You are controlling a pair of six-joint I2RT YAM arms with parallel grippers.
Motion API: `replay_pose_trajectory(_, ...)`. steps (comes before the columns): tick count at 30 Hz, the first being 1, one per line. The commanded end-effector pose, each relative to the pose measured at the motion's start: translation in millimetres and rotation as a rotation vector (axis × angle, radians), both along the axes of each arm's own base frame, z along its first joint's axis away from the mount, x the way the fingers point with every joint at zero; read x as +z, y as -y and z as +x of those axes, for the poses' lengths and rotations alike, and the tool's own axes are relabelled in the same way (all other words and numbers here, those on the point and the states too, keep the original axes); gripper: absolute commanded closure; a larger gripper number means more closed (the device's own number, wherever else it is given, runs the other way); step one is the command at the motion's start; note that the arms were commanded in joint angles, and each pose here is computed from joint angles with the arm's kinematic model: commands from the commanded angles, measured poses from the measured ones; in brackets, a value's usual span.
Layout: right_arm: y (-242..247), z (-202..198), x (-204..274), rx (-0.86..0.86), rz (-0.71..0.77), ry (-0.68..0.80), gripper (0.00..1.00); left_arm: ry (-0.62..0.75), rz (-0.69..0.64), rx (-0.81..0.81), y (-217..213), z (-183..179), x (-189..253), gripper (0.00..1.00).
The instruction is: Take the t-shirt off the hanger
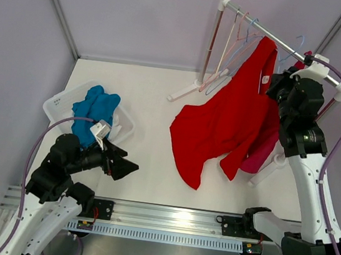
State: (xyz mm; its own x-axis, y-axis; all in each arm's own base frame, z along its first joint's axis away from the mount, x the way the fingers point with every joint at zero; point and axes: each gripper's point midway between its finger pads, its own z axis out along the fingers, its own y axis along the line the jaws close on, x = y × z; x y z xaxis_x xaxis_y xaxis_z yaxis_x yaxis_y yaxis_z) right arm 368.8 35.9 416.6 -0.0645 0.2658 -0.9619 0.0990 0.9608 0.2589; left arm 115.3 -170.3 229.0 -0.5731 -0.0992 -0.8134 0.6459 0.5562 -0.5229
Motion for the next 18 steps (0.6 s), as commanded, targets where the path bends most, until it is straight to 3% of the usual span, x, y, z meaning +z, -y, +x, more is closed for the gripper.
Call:
replay_pose_trajectory(1,10.6,-20.3,79.6,-0.034,0.053,0.269,1.00,0.079,-0.048,-0.034,5.5,-0.2,33.4,0.01)
replay_pose_trajectory(9,10.2,-33.5,26.6,-0.025,0.073,0.169,1.00,0.079,-0.121,-0.063,15.3,2.5,50.1,0.01)
replay_pose_trajectory(18,-7.3,-86.9,-49.7,0.064,0.303,0.088,1.00,0.064,-0.175,-0.151,36.0,-3.1,65.7,0.01)
